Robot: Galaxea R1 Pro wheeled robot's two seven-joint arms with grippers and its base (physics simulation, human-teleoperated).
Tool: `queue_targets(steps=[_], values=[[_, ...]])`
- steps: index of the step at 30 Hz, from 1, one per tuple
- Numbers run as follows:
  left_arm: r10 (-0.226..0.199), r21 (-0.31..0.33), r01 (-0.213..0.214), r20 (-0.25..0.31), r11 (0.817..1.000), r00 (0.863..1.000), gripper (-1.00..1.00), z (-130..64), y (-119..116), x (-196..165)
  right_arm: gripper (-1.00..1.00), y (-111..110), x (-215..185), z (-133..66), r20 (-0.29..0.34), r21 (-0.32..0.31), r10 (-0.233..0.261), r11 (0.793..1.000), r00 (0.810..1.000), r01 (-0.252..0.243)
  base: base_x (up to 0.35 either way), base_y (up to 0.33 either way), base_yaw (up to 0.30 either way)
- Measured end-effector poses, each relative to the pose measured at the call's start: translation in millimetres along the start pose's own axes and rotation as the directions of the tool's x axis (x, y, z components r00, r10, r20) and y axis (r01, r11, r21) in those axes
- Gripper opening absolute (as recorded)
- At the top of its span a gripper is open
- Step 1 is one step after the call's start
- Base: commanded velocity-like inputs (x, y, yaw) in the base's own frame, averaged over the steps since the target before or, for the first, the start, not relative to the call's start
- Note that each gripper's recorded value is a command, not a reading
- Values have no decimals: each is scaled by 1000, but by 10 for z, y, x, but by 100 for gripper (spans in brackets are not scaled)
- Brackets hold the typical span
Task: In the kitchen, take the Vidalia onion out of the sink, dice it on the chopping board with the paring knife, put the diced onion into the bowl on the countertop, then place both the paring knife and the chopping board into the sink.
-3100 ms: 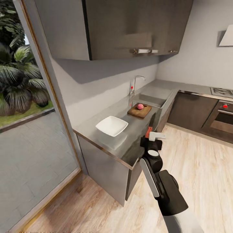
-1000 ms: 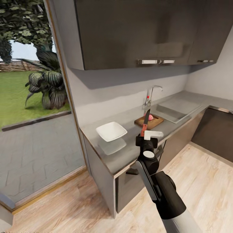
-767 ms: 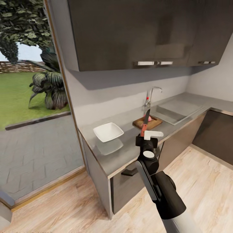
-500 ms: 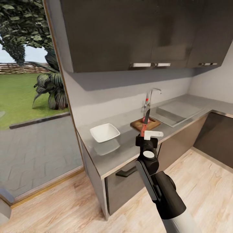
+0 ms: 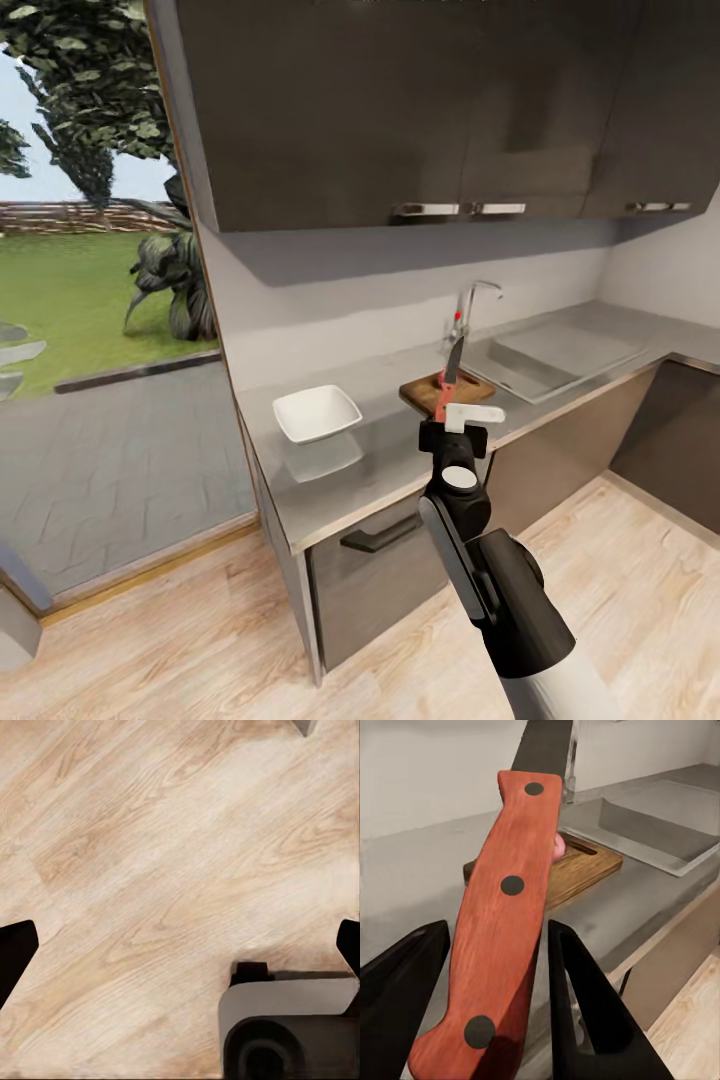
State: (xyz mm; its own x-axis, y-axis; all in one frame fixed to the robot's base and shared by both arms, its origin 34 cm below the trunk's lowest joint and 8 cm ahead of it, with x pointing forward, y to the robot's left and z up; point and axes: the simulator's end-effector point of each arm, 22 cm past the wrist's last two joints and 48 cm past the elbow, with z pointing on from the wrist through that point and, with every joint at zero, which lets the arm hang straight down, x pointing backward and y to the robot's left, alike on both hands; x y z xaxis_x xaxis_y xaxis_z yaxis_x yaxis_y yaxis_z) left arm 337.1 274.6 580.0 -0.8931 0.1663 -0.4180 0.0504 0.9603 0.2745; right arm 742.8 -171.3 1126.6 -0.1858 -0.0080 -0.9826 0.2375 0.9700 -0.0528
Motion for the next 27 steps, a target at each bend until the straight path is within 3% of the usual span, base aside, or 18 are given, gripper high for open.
queue_targets(steps=[2,4,6,17,27], values=[[3,52,-3,-13,999,1000,100,-33,-121,96,-100,-2,-14,-7,2,0,1,1000,1000,-1,0,-9,124],[7,145,-4,-25,989,1000,100,-82,-332,190,-100,-5,-28,-15,5,0,1,1000,1000,-1,0,-3,124],[8,185,-1,-35,983,999,100,-113,-407,255,-100,-7,-42,-22,7,0,2,1000,1000,-2,0,-1,124],[7,159,5,-78,987,997,100,-200,-270,610,-100,-15,-116,-61,20,0,5,1000,1000,-5,0,0,124],[-21,137,32,-84,990,996,100,-206,-213,638,-100,-21,-181,-98,32,-1,7,1000,999,-7,0,-53,124]])
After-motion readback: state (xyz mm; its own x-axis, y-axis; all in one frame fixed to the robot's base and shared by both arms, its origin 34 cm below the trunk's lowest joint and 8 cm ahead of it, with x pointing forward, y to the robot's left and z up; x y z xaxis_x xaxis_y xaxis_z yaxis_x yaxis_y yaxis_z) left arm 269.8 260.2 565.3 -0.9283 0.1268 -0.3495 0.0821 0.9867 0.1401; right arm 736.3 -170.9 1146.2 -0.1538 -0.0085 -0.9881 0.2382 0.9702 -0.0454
